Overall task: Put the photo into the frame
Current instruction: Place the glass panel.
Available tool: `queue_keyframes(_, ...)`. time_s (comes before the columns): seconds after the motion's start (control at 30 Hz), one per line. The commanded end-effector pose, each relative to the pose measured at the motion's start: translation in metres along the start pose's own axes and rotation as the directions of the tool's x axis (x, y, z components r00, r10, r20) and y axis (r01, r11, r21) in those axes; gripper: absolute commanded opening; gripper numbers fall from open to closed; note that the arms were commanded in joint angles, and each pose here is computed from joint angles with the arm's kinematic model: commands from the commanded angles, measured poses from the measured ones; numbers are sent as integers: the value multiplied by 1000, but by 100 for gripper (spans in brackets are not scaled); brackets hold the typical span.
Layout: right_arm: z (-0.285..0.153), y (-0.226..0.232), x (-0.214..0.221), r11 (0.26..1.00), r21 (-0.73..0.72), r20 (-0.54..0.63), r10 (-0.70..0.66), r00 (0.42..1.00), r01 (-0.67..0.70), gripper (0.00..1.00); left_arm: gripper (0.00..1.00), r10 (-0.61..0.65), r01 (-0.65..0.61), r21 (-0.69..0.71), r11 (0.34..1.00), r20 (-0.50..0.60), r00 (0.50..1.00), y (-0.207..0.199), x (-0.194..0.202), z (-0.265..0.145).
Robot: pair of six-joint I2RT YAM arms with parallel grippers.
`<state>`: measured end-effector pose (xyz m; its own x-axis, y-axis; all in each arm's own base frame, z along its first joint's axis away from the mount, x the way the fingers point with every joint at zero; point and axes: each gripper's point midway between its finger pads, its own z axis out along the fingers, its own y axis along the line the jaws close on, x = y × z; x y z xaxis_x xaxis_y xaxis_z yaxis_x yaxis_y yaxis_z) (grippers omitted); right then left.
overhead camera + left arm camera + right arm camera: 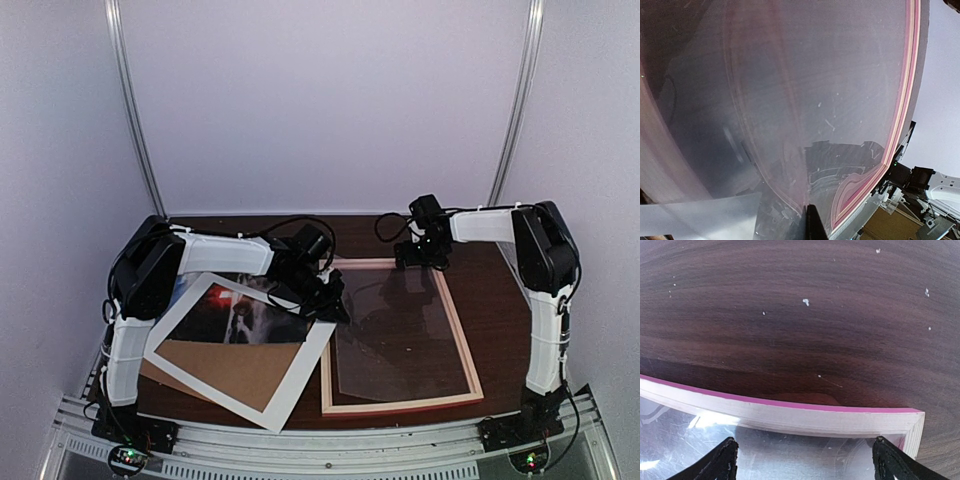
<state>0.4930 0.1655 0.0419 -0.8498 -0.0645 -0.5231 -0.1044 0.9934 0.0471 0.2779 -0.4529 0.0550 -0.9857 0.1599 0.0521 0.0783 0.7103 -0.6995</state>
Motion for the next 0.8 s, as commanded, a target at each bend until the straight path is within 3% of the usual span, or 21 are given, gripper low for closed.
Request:
queue_keyframes(0.0, 4, -4, 19, 1000, 18, -54, 11, 999, -10, 93, 0, 13, -13, 1, 1000, -27, 1000, -2, 7, 1)
queue_keyframes(0.53, 8, -5, 30, 1000, 23, -90, 19, 996, -17, 93, 0, 8, -9, -19, 1000, -46, 999, 7, 15, 6)
queue_keyframes(0.77, -12, -2, 19, 1000, -5, -53, 24, 998, -25, 93, 0, 17, -17, 3, 1000, -43, 999, -2, 14, 2)
